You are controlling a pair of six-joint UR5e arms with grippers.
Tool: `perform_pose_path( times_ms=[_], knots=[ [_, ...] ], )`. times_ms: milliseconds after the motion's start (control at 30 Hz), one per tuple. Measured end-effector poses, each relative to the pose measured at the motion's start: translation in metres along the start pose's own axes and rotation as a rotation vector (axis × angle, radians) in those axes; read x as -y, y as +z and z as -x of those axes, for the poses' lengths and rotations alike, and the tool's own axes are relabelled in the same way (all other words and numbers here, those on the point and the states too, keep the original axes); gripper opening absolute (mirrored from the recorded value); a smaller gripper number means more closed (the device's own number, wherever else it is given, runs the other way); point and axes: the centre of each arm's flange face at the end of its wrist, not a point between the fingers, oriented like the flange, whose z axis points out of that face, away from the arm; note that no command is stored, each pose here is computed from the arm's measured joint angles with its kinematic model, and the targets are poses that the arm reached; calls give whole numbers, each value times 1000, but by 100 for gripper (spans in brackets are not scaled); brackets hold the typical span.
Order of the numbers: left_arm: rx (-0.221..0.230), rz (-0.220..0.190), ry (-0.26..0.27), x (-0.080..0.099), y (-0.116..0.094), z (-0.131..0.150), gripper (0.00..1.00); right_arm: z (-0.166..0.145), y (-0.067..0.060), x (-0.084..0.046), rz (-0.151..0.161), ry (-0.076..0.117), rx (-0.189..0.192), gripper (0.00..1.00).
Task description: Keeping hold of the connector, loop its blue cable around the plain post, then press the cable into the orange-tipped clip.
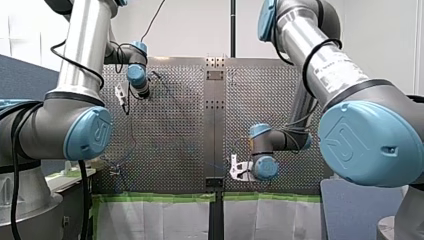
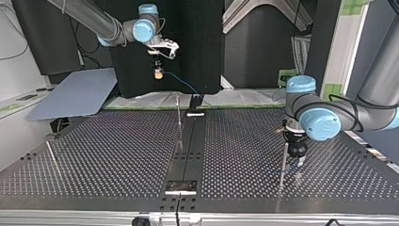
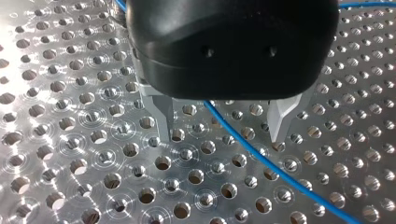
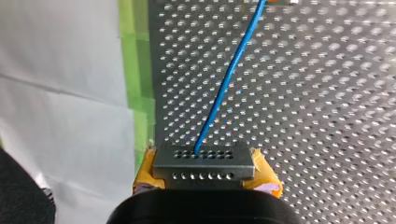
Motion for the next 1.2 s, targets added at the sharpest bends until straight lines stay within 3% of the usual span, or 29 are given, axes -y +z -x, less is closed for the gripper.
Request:
perform_pose_path(
  times_ms=[267,567,667,1200],
  knots=[
    [-2,1,-3,0,0,0,100,-26,-15,-14,-16,26,-83,0],
    [-5,0,-3,1,-1,-1,100,-68,-11,-22,-16,44,-222,0],
    [-5,0,-3,1,-1,-1,100,-72,-8,-23,-19,46,-252,0],
    [-7,0,-6,1,-1,-2,100,-37,8,-25,-22,43,-300,0]
  ],
)
